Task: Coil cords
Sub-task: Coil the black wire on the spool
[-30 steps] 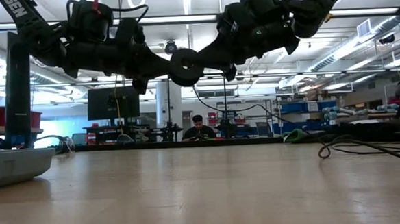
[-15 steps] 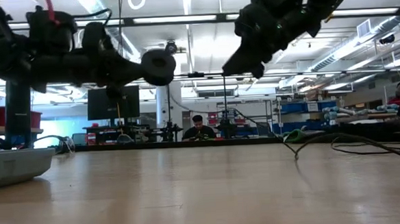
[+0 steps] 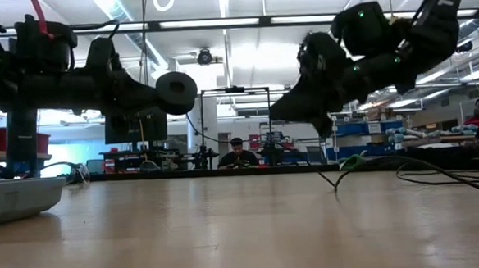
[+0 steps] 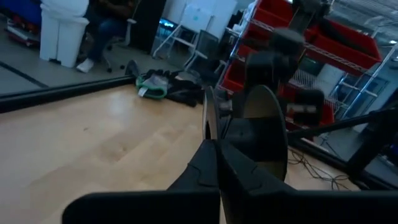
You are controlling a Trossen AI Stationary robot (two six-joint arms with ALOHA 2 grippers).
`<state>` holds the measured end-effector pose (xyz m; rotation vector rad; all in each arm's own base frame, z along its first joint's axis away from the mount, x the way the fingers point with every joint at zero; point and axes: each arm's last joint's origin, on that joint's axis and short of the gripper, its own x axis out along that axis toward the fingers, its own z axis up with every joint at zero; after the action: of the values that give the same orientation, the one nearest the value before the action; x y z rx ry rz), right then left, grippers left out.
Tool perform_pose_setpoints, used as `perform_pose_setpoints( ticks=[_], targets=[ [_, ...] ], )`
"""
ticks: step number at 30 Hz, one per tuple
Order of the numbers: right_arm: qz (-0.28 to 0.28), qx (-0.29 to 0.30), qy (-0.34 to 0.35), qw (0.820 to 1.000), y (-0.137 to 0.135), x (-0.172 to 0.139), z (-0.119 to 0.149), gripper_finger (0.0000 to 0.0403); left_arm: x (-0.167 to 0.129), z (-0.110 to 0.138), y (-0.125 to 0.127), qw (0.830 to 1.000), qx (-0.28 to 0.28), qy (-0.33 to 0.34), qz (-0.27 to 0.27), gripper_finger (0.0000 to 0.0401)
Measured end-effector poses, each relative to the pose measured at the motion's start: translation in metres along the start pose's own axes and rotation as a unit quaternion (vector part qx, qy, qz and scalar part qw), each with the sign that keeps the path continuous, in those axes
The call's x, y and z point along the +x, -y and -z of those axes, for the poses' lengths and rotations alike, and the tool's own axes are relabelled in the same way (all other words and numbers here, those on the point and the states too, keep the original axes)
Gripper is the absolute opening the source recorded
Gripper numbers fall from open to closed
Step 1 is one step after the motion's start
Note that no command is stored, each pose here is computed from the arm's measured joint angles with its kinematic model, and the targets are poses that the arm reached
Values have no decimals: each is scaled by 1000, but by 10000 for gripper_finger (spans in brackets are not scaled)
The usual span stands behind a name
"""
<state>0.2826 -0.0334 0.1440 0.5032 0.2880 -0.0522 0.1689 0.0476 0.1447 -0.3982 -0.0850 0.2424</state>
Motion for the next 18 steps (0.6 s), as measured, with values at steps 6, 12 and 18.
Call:
perform_pose_setpoints(
  ticks=[6, 12, 18],
  targets=[
    [10, -5, -24, 1000, -2, 27, 13, 68, 0, 3, -3, 999, 28, -6, -39, 0],
    [18, -13, -8, 1000, -1, 45, 4, 55, -1, 12, -8, 995, 34, -45, -86, 0],
    [32, -14, 19, 999, 1, 49, -11, 40, -2, 19, -5, 989, 56, -61, -120, 0]
  ],
)
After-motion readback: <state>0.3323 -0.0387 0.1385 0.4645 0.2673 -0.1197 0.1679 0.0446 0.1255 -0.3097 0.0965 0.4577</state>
